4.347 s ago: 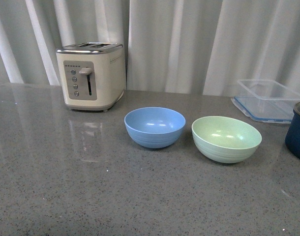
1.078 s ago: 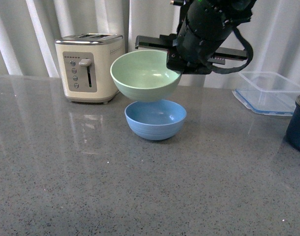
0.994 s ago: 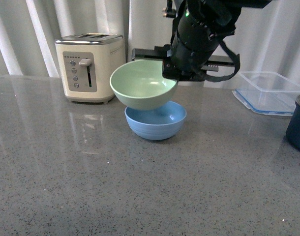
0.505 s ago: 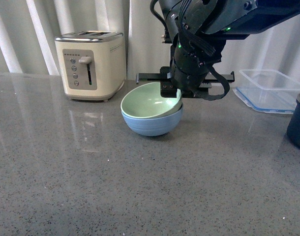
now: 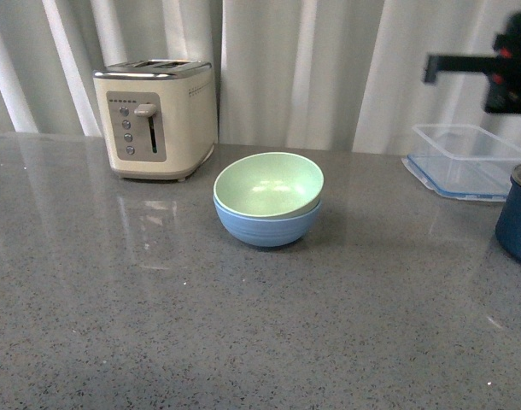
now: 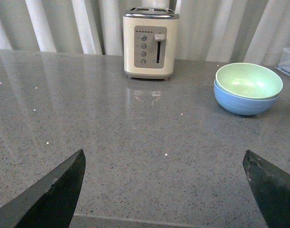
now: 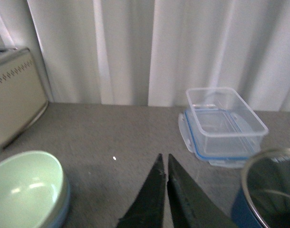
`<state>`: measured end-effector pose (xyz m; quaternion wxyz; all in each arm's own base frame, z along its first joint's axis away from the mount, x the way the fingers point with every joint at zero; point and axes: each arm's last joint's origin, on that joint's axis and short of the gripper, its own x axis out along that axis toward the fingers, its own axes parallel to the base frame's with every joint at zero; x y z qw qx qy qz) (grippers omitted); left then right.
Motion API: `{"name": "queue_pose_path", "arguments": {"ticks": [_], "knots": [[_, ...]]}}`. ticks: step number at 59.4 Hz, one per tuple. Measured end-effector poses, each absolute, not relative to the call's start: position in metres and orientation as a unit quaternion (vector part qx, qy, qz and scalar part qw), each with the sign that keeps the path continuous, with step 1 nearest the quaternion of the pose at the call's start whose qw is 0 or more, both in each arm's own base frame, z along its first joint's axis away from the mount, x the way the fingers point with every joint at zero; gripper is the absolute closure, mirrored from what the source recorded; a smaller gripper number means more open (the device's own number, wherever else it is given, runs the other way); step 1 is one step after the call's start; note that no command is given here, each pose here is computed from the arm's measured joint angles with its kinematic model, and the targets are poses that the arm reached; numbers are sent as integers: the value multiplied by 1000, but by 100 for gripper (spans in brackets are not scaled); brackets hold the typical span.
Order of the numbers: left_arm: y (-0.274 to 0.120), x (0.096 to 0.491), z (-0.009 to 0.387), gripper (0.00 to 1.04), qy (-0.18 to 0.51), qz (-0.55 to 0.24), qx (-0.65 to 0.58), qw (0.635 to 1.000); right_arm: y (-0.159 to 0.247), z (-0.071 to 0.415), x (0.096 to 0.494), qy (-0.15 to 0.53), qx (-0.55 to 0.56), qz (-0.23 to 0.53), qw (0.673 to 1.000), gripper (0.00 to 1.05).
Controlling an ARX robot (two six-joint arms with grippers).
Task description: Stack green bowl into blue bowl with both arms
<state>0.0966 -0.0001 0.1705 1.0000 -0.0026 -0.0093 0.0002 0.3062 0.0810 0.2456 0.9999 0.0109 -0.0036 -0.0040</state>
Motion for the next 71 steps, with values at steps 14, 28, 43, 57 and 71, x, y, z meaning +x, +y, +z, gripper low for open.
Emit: {"name": "queue_pose_path", "arguments": {"ticks": [14,28,43,57,71], "knots": [[0,97,171,7,-9,1,-3,1000,45,214,247,0,2,6,1000,104],[0,97,171,7,-9,0,-3,1000,25,194,210,6,1,0,1000,104],[0,97,171,7,-9,0,-3,1000,13,182,179,6,1,0,1000,104],[0,97,171,7,-9,0,-3,1000,0,175,159,6,1,-1,1000,104],[0,97,171,7,-9,0,-3,1000,0,163,144,7,1,-1,1000,104]]}}
